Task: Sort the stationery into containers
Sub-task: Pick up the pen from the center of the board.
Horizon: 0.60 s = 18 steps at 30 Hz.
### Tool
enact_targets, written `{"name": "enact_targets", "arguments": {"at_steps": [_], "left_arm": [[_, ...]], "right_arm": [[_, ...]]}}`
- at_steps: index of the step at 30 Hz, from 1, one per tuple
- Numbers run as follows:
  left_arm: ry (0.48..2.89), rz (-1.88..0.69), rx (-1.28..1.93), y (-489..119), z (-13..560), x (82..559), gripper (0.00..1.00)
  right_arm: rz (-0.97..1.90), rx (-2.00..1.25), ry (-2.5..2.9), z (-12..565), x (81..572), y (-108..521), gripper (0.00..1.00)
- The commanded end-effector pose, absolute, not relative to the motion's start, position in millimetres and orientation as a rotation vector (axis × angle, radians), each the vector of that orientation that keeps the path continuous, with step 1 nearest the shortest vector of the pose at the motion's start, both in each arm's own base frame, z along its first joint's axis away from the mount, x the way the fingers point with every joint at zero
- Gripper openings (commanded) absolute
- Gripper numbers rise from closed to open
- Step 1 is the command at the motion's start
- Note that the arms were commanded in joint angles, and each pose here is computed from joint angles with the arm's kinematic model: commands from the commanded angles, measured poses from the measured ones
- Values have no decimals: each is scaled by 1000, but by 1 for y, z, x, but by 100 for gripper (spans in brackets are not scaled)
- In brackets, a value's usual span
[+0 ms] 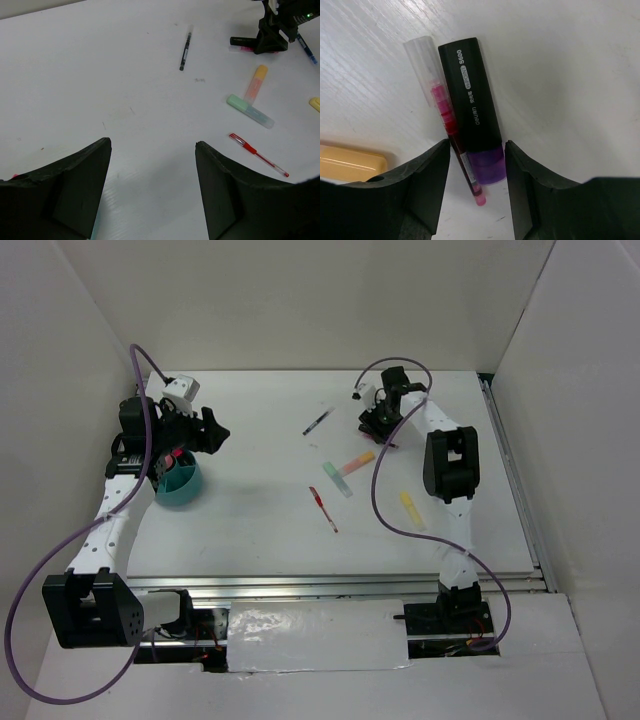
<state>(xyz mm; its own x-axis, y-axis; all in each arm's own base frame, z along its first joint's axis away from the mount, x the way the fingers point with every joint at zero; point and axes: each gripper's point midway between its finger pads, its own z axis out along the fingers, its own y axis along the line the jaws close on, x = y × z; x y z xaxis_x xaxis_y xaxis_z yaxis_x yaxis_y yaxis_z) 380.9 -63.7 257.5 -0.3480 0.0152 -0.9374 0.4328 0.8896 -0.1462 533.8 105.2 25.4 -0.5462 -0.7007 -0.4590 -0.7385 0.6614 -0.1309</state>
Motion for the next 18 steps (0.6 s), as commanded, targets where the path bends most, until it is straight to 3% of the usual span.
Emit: {"name": "enact_targets", "arguments": {"at_steps": [1, 4, 8, 18], "left_arm": [[1860, -456, 340, -65, 265, 381, 80], [1859, -460, 341, -65, 265, 380, 80], [1857, -462, 341, -65, 267, 378, 80], [1854, -461, 345, -65, 269, 372, 80]], "right_arm": [[114, -1190, 2418, 21, 529, 112, 55], [135, -1223, 2423, 17, 524, 118, 53], [173, -1280, 2420, 12, 512, 130, 41], [281, -1364, 2432, 13, 467, 160, 36]]}}
